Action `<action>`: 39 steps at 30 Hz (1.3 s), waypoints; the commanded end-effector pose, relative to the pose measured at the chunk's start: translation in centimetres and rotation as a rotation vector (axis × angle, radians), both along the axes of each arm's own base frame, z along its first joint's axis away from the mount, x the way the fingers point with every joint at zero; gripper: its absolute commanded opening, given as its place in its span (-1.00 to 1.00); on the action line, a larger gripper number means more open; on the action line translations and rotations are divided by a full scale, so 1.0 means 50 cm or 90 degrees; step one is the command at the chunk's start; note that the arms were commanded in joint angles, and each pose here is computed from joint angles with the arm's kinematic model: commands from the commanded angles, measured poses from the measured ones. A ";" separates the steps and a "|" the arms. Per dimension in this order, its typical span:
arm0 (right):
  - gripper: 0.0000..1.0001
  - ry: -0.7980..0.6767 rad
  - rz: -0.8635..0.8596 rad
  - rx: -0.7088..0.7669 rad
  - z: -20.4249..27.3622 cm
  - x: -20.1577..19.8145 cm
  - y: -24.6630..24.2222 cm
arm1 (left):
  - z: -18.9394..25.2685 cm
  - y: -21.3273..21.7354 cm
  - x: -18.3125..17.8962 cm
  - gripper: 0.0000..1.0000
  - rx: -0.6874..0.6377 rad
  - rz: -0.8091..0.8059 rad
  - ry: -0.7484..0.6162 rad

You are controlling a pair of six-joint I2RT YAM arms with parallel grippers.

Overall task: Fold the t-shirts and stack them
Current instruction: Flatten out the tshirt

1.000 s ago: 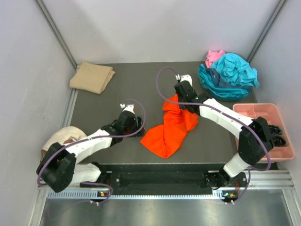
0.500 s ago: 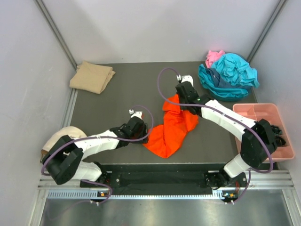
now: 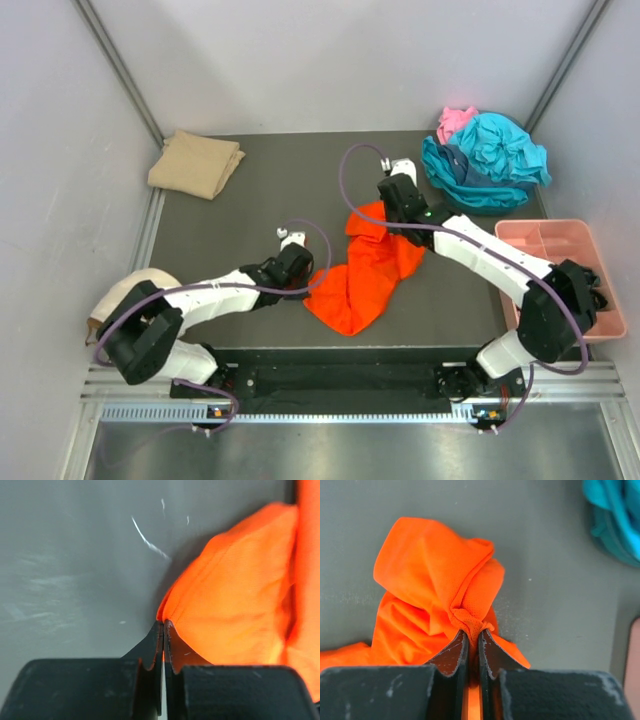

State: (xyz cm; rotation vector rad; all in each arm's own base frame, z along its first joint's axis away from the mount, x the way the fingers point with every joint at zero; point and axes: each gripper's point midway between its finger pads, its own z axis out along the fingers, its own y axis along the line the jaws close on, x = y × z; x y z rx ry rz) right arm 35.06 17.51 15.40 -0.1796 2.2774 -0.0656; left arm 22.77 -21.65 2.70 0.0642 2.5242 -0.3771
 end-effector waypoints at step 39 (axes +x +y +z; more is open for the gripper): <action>-0.96 0.022 -0.208 -0.113 0.009 -0.024 -0.197 | 0.612 0.381 0.180 -1.00 0.289 0.351 -0.391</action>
